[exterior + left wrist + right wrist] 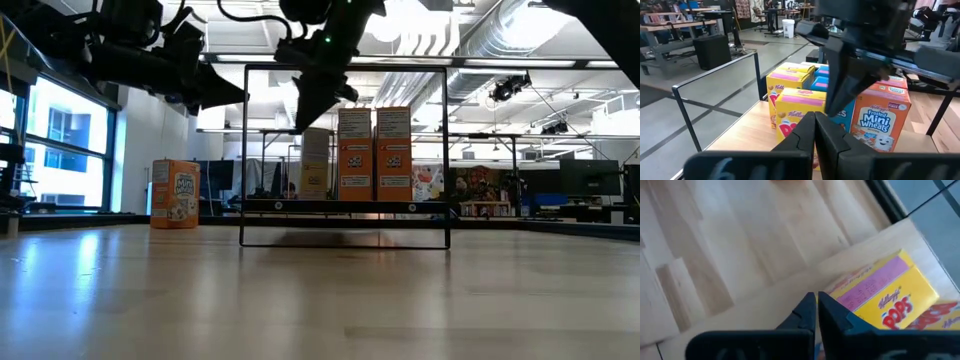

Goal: Stack cereal on shelf
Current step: Put the yellow cereal box on the shelf aligned with the other yellow cereal boxes on the shelf

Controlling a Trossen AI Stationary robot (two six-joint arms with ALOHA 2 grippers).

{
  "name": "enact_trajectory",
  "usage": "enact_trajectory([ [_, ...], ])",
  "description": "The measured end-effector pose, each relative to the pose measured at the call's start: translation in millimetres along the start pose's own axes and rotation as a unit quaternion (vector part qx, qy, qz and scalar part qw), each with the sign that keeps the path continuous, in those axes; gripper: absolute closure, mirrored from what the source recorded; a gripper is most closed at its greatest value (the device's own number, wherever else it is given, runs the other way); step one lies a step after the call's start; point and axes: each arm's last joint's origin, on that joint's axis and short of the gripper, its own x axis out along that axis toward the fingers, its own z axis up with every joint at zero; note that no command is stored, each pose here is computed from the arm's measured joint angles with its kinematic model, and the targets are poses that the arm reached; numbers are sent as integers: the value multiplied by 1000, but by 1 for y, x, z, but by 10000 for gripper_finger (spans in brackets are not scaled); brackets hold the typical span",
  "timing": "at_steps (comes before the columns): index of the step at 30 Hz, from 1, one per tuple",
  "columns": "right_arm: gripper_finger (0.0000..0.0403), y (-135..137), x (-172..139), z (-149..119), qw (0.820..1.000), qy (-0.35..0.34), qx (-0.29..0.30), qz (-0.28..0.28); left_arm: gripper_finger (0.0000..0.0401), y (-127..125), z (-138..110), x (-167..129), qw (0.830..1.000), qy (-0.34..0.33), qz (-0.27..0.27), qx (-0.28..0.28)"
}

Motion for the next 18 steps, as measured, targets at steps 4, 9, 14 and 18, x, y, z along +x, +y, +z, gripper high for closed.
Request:
enact_trajectory([
  [4,403,-13,2,4,1000,-6,29,-7,401,0,-2,2,1000,5,0,-1],
  [9,403,-12,-8,9,1000,-21,-15,4,401,1,-7,7,1000,11,0,-2],
  [14,403,1,-31,11,996,-22,-76,30,401,1,-7,13,1000,17,-1,-3],
  [18,403,-2,-17,8,997,0,-79,16,401,1,-7,15,1000,20,-7,-3],
])
